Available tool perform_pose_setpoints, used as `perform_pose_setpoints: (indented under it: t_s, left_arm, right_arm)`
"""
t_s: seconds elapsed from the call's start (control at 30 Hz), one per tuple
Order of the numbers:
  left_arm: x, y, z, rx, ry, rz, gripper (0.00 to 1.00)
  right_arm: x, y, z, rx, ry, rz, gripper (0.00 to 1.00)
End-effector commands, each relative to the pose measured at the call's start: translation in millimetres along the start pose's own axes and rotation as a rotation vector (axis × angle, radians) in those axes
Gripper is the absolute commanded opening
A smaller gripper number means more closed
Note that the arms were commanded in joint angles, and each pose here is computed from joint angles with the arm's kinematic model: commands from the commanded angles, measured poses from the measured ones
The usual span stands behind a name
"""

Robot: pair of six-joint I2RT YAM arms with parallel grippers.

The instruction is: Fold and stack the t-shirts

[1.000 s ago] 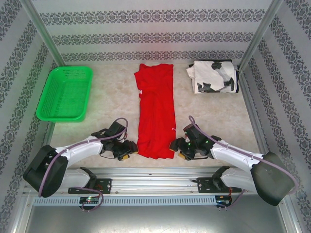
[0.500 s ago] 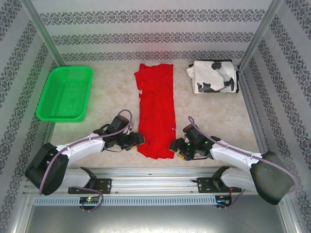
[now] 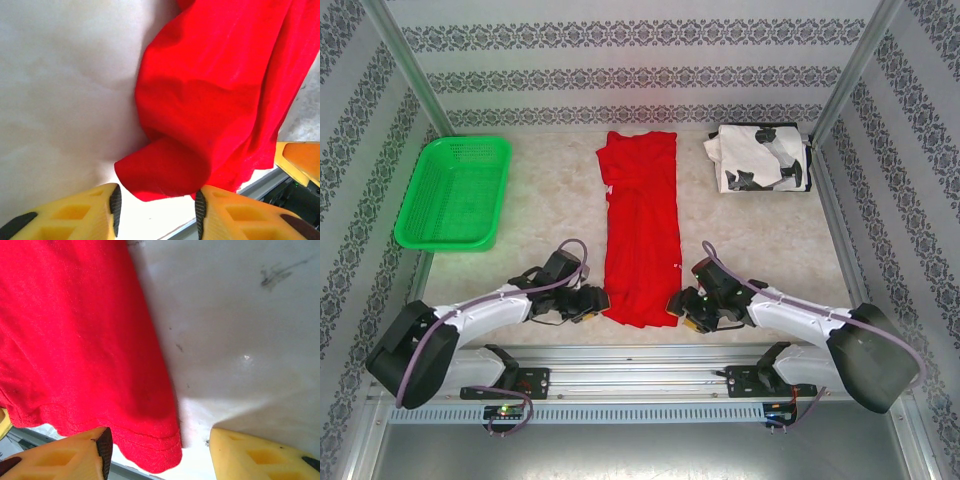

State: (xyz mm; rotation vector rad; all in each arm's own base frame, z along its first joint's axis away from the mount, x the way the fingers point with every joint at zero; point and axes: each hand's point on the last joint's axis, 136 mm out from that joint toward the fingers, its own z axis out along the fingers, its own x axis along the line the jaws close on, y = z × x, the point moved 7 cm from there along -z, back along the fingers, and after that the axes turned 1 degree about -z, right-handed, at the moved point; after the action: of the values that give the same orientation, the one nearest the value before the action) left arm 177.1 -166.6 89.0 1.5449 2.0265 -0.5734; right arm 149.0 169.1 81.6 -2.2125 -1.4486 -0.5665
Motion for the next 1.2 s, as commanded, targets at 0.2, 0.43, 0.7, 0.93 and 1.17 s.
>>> perform_pose_setpoints:
  t_s: [0.2,0.43,0.7,0.93,1.17]
  left_arm:
    - [-18,11,12,-0.002,-0.026,0.035,0.25]
    - [-26,3,3,0.010,-0.040,0.045,0.04]
    - [-15,-16,-15,-0.009,-0.053,0.013,0.02]
    - [-17,-20,-18,-0.010,-0.077,0.006,0.02]
    - [-19,-23,-20,-0.016,-0.092,0.005,0.02]
  right_arm:
    - [20,1,11,0.015,0.022,-0.046,0.53]
    - [29,-3,10,0.037,0.016,-0.061,0.51]
    - [36,-4,11,0.062,0.005,-0.060,0.49]
    - [48,-5,11,0.099,-0.024,-0.079,0.47]
    - [44,-7,14,0.116,-0.058,-0.079,0.45]
